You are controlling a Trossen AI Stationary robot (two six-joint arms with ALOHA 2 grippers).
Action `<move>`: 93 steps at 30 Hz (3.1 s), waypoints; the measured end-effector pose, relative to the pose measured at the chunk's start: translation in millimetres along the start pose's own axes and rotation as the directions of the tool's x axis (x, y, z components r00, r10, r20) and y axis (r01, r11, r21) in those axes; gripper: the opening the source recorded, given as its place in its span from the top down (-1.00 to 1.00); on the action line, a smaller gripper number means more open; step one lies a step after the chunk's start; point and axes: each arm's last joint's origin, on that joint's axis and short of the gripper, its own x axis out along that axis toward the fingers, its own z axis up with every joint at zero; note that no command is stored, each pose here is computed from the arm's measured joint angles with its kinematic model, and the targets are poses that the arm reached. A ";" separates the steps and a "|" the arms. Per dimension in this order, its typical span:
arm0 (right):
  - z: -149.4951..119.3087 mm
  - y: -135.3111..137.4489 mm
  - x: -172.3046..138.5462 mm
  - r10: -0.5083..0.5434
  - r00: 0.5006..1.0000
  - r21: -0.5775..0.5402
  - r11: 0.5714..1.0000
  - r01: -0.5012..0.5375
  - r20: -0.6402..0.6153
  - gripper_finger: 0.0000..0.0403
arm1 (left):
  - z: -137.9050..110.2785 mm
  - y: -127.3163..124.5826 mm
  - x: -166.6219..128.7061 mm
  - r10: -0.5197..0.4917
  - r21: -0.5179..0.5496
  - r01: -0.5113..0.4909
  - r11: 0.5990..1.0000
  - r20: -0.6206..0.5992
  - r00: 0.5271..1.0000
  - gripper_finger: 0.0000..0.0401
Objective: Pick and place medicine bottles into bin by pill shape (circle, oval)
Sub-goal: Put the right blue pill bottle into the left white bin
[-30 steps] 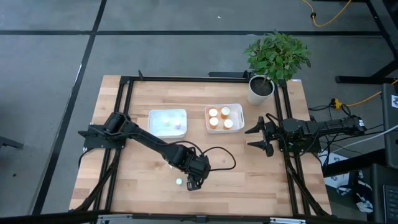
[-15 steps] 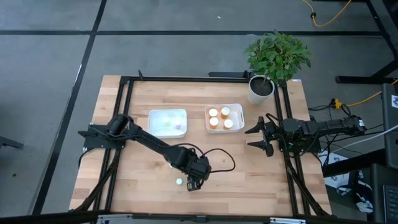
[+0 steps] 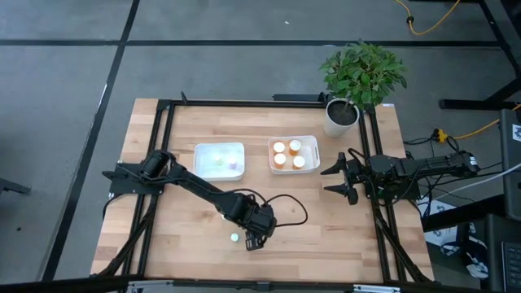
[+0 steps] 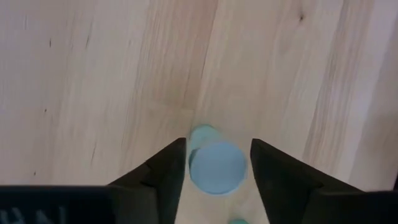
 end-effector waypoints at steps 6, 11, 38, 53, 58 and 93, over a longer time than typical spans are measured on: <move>0.0 0.0 0.0 0.000 1.000 0.000 1.000 0.000 0.000 -0.39 | 0.0 0.5 -0.2 0.003 -0.028 -0.003 1.000 -0.002 1.000 0.38; 0.0 0.0 0.0 0.000 1.000 0.000 1.000 0.000 0.000 -0.39 | 2.3 4.9 -16.2 -0.001 -0.072 0.002 0.997 0.019 1.000 0.49; 0.0 0.0 0.0 0.000 1.000 0.000 1.000 0.000 0.000 -0.39 | -1.0 197.5 -155.2 0.255 -0.289 -0.290 0.912 -0.153 0.955 0.49; 0.0 0.0 0.0 0.000 1.000 0.000 1.000 0.000 0.000 -0.39 | -3.7 250.0 -112.1 0.214 -0.220 -0.236 0.946 -0.118 0.970 0.50; 0.0 0.0 0.0 0.000 1.000 0.000 1.000 0.000 0.000 -0.39 | -11.4 256.6 -102.6 0.205 -0.229 -0.231 0.946 -0.132 0.970 0.50; 0.0 0.0 0.0 0.000 1.000 0.000 1.000 0.000 0.000 -0.39 | -50.3 266.4 -67.9 0.170 -0.231 -0.170 0.958 -0.024 0.985 0.49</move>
